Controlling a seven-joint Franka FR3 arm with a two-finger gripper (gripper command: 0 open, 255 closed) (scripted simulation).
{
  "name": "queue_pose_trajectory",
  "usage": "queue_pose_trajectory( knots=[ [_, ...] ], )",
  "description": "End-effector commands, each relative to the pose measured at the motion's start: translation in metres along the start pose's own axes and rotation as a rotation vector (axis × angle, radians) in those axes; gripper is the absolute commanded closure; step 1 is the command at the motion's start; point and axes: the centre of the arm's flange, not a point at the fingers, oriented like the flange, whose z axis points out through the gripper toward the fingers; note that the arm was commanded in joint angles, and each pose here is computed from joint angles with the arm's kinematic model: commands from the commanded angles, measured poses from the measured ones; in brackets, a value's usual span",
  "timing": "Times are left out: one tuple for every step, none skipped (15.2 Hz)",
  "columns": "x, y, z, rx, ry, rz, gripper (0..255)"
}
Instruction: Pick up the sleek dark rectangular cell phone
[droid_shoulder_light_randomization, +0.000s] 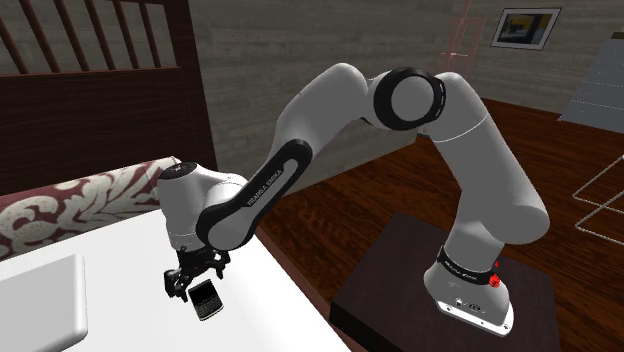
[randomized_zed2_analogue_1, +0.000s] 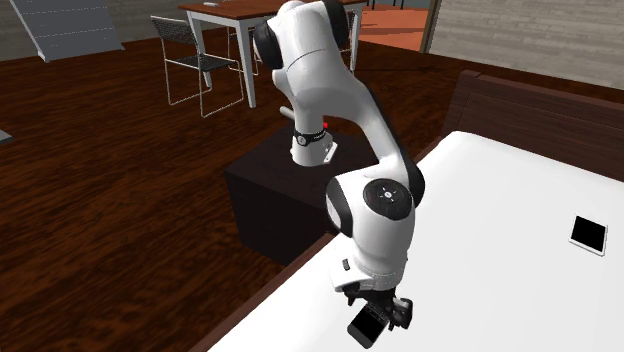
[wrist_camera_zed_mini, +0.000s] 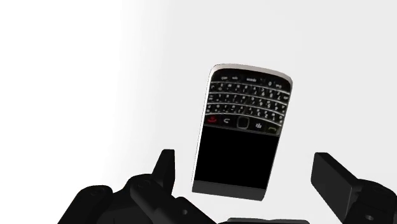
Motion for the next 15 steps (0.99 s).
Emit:
queue_pose_trajectory(
  knots=[
    [0.003,-0.002,0.012,0.001,0.0,0.002,0],
    [0.003,-0.001,0.018,0.001,0.0,0.002,0],
    [0.003,-0.001,0.023,0.001,0.0,0.002,0],
    [0.003,-0.001,0.028,0.001,0.0,0.002,0],
    [0.003,-0.001,0.033,0.001,0.0,0.002,0],
    [0.003,0.0,0.037,0.001,0.0,0.002,0],
    [0.003,0.0,0.037,0.001,0.0,0.002,0],
    [0.003,0.0,0.036,0.001,0.0,0.002,255],
    [0.003,0.0,0.036,0.001,0.0,0.002,255],
    [0.003,0.0,0.036,0.001,0.0,0.002,255],
    [0.003,0.0,0.036,0.001,0.0,0.002,255],
    [0.004,0.0,0.036,0.001,0.0,0.002,255],
    [0.004,0.0,0.036,0.001,0.0,0.002,255],
    [0.004,0.0,0.036,0.001,0.0,0.002,255],
    [0.004,0.0,0.036,0.001,0.0,0.002,255]
  ],
)
